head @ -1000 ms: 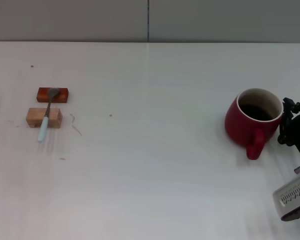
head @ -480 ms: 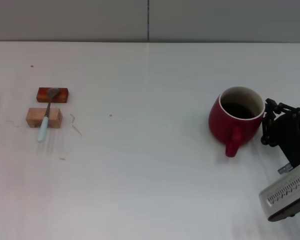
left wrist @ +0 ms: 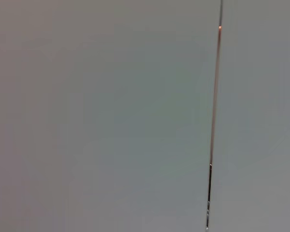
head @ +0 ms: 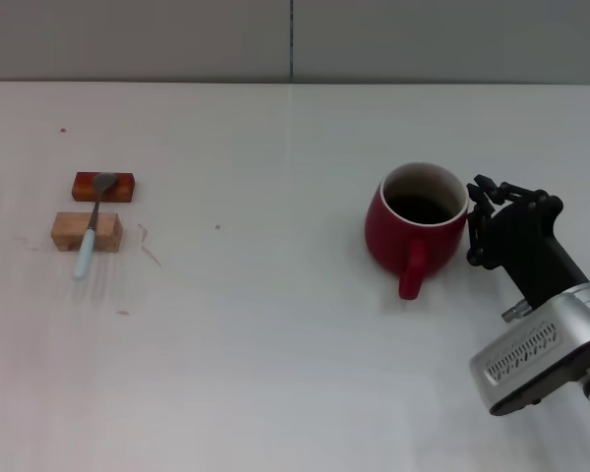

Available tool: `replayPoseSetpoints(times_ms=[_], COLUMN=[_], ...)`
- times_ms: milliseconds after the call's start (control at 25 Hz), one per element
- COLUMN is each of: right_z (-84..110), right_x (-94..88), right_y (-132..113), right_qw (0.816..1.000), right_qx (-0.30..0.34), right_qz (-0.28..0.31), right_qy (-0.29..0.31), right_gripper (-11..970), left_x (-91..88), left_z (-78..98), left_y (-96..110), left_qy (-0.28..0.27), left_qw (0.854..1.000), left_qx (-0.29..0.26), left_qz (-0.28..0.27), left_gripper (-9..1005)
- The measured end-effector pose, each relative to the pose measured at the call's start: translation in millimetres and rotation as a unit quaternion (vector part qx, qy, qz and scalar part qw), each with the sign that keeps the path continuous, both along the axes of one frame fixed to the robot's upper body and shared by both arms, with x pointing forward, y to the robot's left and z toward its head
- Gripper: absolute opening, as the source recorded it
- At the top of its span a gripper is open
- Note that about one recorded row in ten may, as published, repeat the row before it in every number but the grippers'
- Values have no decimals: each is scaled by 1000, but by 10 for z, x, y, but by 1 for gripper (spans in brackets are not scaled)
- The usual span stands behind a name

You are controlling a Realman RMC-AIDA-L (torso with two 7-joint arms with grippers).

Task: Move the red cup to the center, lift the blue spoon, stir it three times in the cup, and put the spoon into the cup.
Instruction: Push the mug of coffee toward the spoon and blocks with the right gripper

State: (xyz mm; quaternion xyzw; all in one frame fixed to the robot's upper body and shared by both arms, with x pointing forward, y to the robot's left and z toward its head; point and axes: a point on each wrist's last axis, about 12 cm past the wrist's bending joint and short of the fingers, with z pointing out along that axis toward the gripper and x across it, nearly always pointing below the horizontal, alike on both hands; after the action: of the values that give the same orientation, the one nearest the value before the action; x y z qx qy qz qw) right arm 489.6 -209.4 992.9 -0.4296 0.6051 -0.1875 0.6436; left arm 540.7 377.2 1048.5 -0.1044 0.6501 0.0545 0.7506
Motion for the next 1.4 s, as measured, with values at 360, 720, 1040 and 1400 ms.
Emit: replayPoseSetpoints(times_ms=[360, 720, 1040, 1400], right_z=[76, 128, 155, 202], right_x=[127, 174, 158, 135], right_y=[251, 510, 643, 768], right_qw=[999, 997, 995, 992], right_qx=[18, 33, 46, 61], right_qz=[32, 67, 84, 99], right_qy=[10, 29, 40, 42], right_gripper=[83, 82, 87, 93], left_x=[1, -20, -30, -40], left_z=[0, -12, -6, -12], left_y=[-3, 8, 11, 11], left_qy=[0, 1, -3, -3], left_qw=[1000, 1000, 1000, 1000], left_qx=[-1, -1, -1, 0], left_qz=[0, 3, 3, 3], left_gripper=[829, 830, 830, 830])
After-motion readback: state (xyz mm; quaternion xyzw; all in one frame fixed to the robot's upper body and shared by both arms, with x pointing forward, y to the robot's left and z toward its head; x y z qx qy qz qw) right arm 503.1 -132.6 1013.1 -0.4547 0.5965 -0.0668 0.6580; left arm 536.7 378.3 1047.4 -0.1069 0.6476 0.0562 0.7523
